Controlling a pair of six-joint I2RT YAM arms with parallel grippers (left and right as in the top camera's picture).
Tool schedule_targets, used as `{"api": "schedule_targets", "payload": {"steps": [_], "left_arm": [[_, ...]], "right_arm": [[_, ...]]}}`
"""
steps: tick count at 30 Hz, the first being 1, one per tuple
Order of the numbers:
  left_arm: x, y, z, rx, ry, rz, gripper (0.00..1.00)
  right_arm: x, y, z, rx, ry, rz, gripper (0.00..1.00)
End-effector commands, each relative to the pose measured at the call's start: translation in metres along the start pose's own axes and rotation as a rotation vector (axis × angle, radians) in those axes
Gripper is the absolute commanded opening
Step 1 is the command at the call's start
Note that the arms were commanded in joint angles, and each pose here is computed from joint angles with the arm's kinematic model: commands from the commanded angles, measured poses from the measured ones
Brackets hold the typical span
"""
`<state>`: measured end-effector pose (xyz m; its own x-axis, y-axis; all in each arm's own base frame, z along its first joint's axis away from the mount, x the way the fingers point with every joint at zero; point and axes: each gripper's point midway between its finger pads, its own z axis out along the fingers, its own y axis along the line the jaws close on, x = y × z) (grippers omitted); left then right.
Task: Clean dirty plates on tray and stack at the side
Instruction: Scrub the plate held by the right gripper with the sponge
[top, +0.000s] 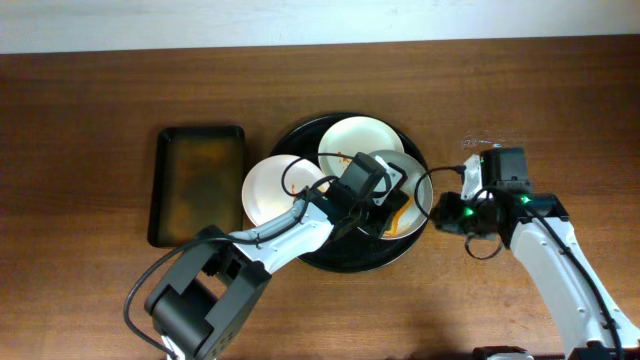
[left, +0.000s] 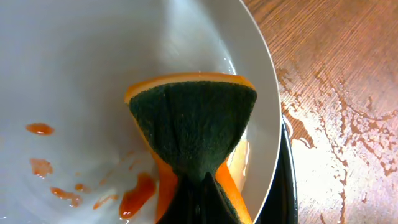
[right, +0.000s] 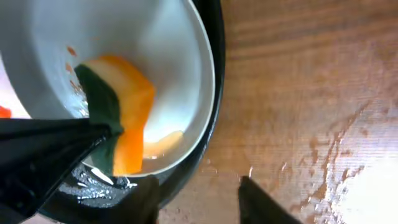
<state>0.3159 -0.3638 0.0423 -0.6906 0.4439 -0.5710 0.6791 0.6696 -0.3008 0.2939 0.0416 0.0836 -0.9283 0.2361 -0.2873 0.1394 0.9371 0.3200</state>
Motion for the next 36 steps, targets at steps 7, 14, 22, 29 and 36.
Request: {"api": "schedule_targets", "payload": {"steps": [7, 14, 22, 29, 36], "left_arm": [[0.001, 0.003, 0.002, -0.018, 0.012, -0.013, 0.00], [0.001, 0.003, 0.002, -0.017, 0.013, -0.013, 0.00], [0.000, 0.005, 0.001, -0.025, 0.007, -0.012, 0.00], [-0.011, 0.041, -0.008, -0.068, -0.030, -0.070, 0.00], [-0.026, 0.076, -0.019, -0.098, -0.094, -0.178, 0.00]], "right_arm": [[-0.066, -0.006, 0.036, 0.023, -0.184, -0.037, 0.33], [-0.047, -0.015, 0.078, 0.014, -0.062, -0.011, 0.37], [-0.028, -0.021, 0.081, 0.033, 0.012, 0.008, 0.04], [-0.025, -0.022, 0.081, 0.039, 0.024, 0.012, 0.04], [-0.025, -0.022, 0.081, 0.039, 0.025, 0.012, 0.04]]}}
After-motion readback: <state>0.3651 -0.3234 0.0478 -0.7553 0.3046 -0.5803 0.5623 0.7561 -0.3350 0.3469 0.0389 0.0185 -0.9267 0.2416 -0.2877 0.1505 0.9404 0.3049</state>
